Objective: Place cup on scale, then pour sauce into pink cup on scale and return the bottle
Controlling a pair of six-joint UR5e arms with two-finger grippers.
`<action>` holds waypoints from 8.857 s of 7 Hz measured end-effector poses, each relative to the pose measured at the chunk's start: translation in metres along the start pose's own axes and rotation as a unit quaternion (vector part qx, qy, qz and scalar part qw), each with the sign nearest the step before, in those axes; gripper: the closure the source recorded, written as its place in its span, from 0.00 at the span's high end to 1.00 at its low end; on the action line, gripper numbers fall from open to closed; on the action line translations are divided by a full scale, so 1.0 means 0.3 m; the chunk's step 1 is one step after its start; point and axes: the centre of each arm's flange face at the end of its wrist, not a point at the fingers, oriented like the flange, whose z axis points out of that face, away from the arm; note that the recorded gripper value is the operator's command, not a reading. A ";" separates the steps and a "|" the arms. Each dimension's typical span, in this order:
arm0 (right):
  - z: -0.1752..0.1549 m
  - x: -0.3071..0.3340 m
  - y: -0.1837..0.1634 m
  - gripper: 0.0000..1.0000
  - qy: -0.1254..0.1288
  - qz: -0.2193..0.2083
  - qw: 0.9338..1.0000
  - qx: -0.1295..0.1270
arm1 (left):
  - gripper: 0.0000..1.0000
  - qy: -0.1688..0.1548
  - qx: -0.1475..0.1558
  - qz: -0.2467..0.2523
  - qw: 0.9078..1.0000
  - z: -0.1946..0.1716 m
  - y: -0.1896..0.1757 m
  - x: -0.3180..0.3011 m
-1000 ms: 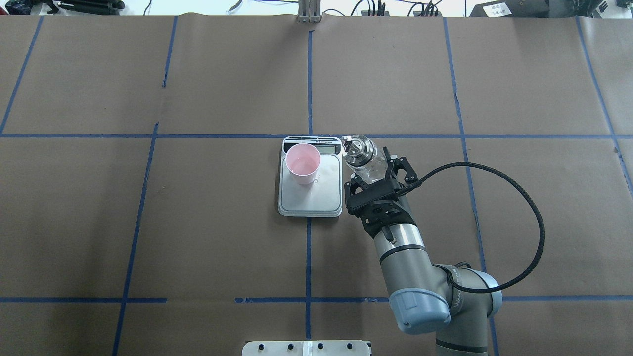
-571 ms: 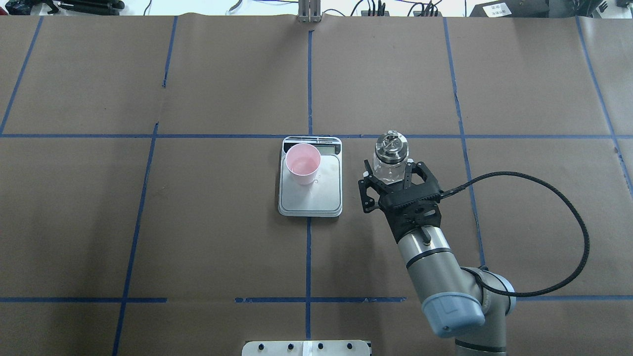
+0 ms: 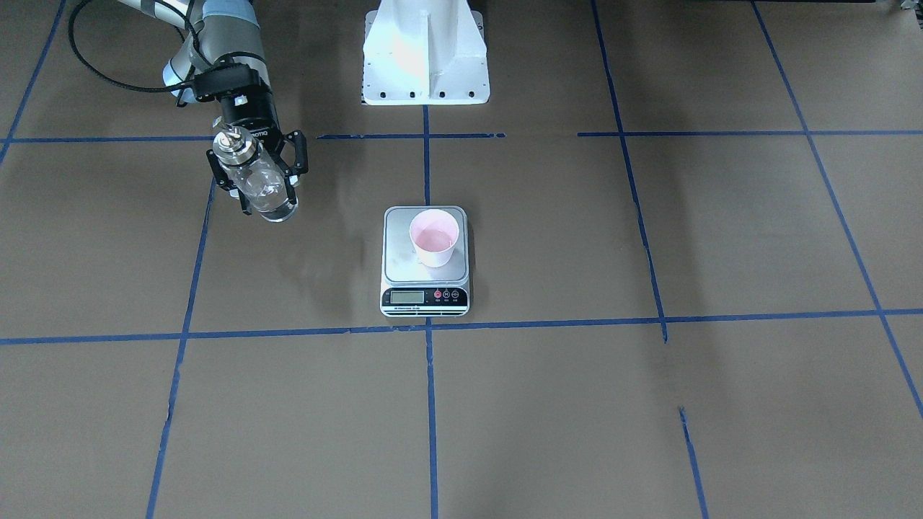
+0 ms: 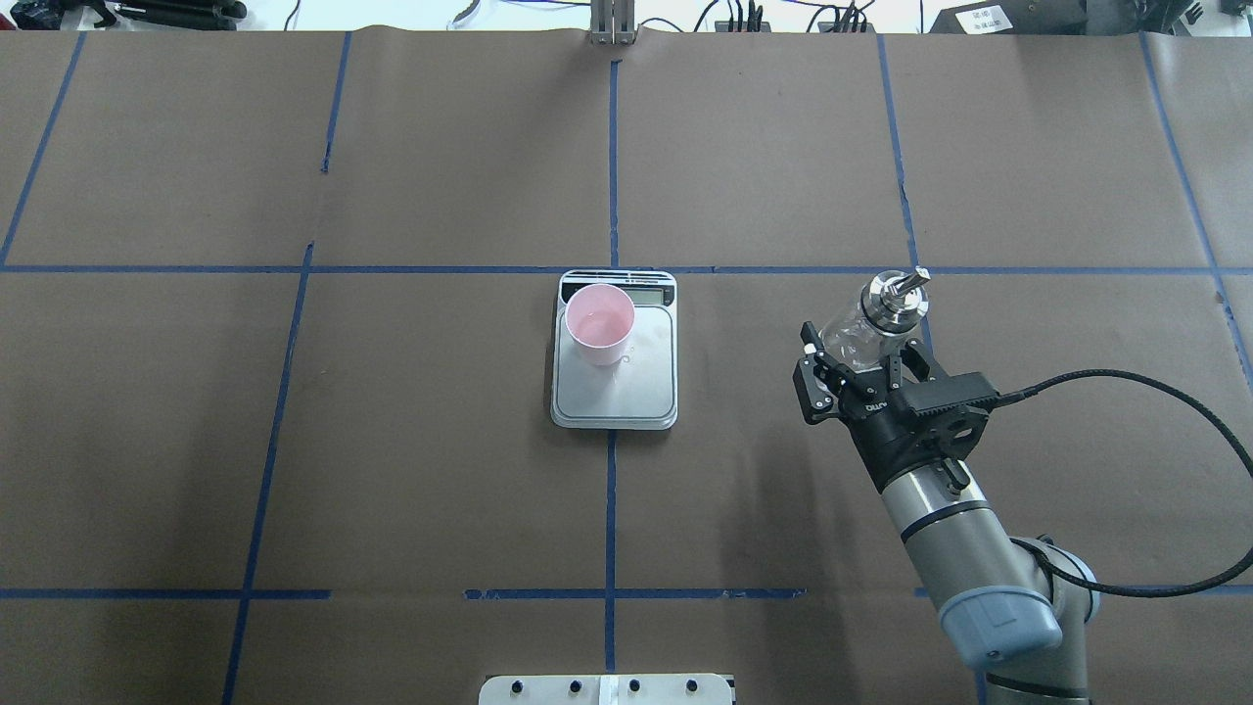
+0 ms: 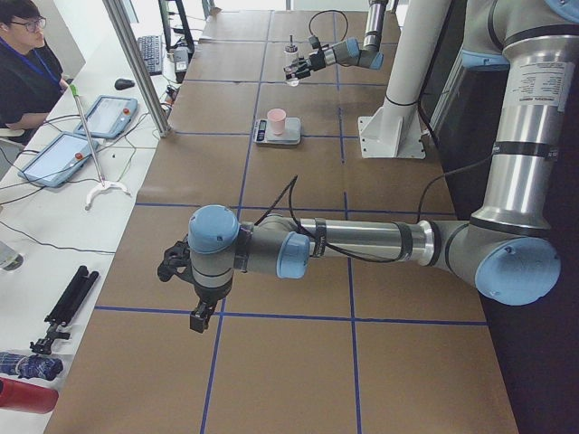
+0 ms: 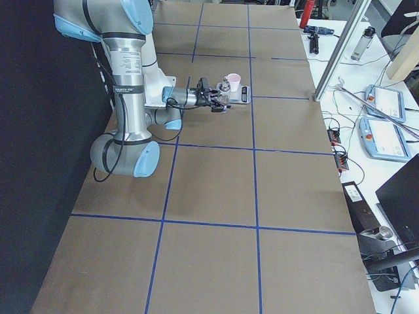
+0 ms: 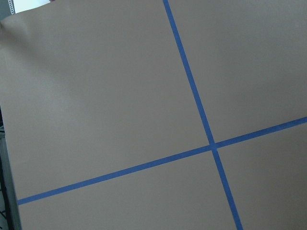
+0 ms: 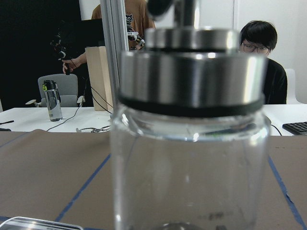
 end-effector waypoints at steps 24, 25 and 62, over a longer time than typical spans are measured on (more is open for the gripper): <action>0.206 0.315 0.232 0.00 0.090 -0.042 0.995 -0.005 | 1.00 -0.004 0.012 0.011 1.000 -0.045 -0.015 0.036; 0.210 0.317 0.242 0.00 0.091 -0.044 0.995 -0.006 | 1.00 -0.004 0.012 0.011 1.000 -0.045 -0.015 0.036; 0.395 1.248 -0.405 1.00 0.014 -0.007 0.989 -0.148 | 1.00 -0.003 0.012 0.011 1.000 -0.042 -0.010 0.036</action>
